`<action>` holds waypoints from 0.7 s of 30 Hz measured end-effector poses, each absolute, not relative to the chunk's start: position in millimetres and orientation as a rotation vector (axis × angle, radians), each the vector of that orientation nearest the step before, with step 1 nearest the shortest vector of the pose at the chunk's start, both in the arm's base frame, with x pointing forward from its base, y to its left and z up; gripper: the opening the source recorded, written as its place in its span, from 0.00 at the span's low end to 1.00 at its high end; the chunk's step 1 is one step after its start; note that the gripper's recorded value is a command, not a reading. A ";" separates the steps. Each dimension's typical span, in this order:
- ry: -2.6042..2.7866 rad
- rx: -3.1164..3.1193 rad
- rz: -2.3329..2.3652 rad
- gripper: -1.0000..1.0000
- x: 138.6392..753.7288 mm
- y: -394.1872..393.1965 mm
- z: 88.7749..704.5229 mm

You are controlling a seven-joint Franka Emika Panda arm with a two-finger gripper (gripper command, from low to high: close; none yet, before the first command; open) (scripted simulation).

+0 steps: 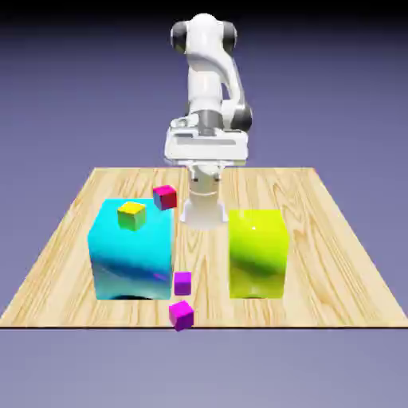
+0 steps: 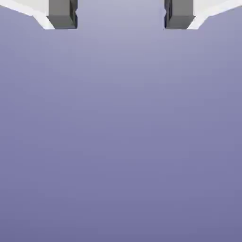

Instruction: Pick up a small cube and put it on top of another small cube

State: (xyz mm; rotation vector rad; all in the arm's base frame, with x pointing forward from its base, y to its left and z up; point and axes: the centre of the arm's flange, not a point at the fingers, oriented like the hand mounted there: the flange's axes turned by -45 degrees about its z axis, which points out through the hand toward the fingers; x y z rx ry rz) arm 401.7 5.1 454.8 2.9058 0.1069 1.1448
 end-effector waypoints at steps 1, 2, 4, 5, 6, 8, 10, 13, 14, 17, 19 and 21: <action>0.128 2.923 1.087 0.50 411.9 5.4 451.6; 0.150 2.940 1.029 0.50 422.0 5.6 447.9; 0.192 2.968 0.911 0.50 441.8 5.9 439.5; 0.213 2.980 0.852 0.50 451.5 6.0 434.8; 0.234 2.990 0.792 0.50 461.0 6.0 429.6; 0.276 3.007 0.673 0.50 479.6 5.8 418.4; 0.317 3.019 0.552 0.50 497.3 5.5 405.7; 0.377 3.026 0.370 0.50 522.2 4.7 384.5; 0.397 3.026 0.309 0.50 530.0 4.3 376.8; 0.453 3.016 0.127 0.50 551.9 3.0 352.3; 0.488 3.004 0.005 0.50 565.0 1.8 334.8; 0.522 2.986 -0.117 0.50 576.9 0.7 316.5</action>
